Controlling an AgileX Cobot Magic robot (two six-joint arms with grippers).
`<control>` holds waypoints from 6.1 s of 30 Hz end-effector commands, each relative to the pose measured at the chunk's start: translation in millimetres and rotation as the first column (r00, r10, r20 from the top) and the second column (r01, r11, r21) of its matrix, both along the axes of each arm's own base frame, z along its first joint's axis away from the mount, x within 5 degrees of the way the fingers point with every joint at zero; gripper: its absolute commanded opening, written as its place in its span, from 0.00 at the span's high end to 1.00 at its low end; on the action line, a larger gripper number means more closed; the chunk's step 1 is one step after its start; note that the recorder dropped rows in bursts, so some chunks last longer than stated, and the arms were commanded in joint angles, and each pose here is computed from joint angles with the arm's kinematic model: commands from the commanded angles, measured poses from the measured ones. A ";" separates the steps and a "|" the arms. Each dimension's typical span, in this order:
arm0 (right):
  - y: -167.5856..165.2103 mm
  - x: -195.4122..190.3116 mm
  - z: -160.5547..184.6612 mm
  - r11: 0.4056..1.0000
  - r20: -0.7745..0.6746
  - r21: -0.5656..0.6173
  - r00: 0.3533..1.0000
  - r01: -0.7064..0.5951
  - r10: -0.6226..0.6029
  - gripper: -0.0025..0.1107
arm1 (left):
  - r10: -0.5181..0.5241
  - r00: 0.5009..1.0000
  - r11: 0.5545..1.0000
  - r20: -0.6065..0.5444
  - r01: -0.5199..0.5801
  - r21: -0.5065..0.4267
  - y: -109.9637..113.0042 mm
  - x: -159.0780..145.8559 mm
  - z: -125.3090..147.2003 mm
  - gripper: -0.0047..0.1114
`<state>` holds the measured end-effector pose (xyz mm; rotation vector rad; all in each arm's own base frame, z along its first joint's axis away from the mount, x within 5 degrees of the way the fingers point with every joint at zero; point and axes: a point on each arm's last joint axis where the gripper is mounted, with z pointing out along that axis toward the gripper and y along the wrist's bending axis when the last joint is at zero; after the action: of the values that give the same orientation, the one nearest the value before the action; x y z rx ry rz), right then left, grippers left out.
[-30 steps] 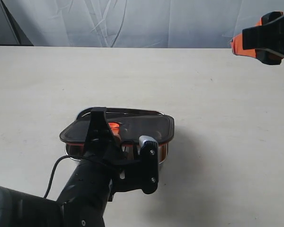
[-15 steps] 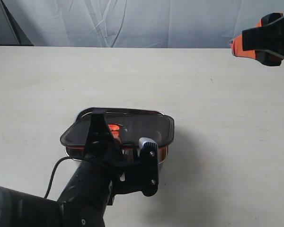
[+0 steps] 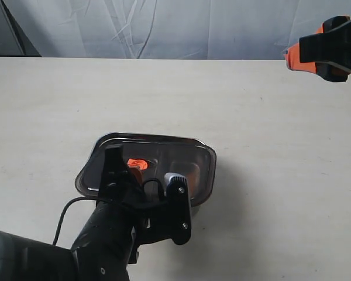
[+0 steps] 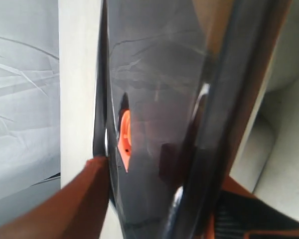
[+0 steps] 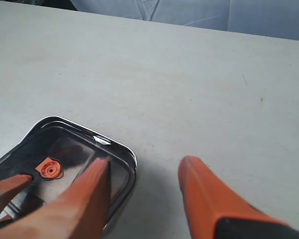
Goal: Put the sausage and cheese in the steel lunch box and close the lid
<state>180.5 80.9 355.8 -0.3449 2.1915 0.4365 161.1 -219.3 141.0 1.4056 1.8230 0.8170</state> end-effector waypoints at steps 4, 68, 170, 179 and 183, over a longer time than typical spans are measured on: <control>-0.1 -1.8 1.5 1.000 0.009 0.000 1.000 -0.005 0.005 0.58 | 0.035 0.999 0.999 -0.036 -0.035 -0.013 2.1 -3.2 -3.5 0.49; 19.1 -10.1 -68.2 0.983 -0.342 0.180 0.935 -0.034 0.095 0.91 | -0.014 0.996 0.999 -0.093 0.018 0.050 -16.4 -7.5 12.2 0.45; 62.7 13.0 -182.3 0.966 -0.609 0.158 0.750 -0.205 0.259 0.99 | 0.085 0.976 0.996 -0.198 -0.080 0.037 19.0 -24.9 85.0 0.46; 56.8 13.3 -183.6 0.983 -0.651 0.122 0.737 -0.135 0.182 0.99 | 0.332 0.933 0.931 -0.141 -0.348 -0.109 40.6 -21.2 101.3 0.54; 57.3 15.7 -153.2 0.981 -0.580 0.175 0.795 -0.089 0.176 0.99 | 0.496 0.864 0.823 -0.082 -0.499 -0.272 71.1 3.4 121.1 0.76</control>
<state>191.9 138.1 183.9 -0.3415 2.8094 0.8519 154.5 -161.5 250.6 0.8978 2.2630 0.7525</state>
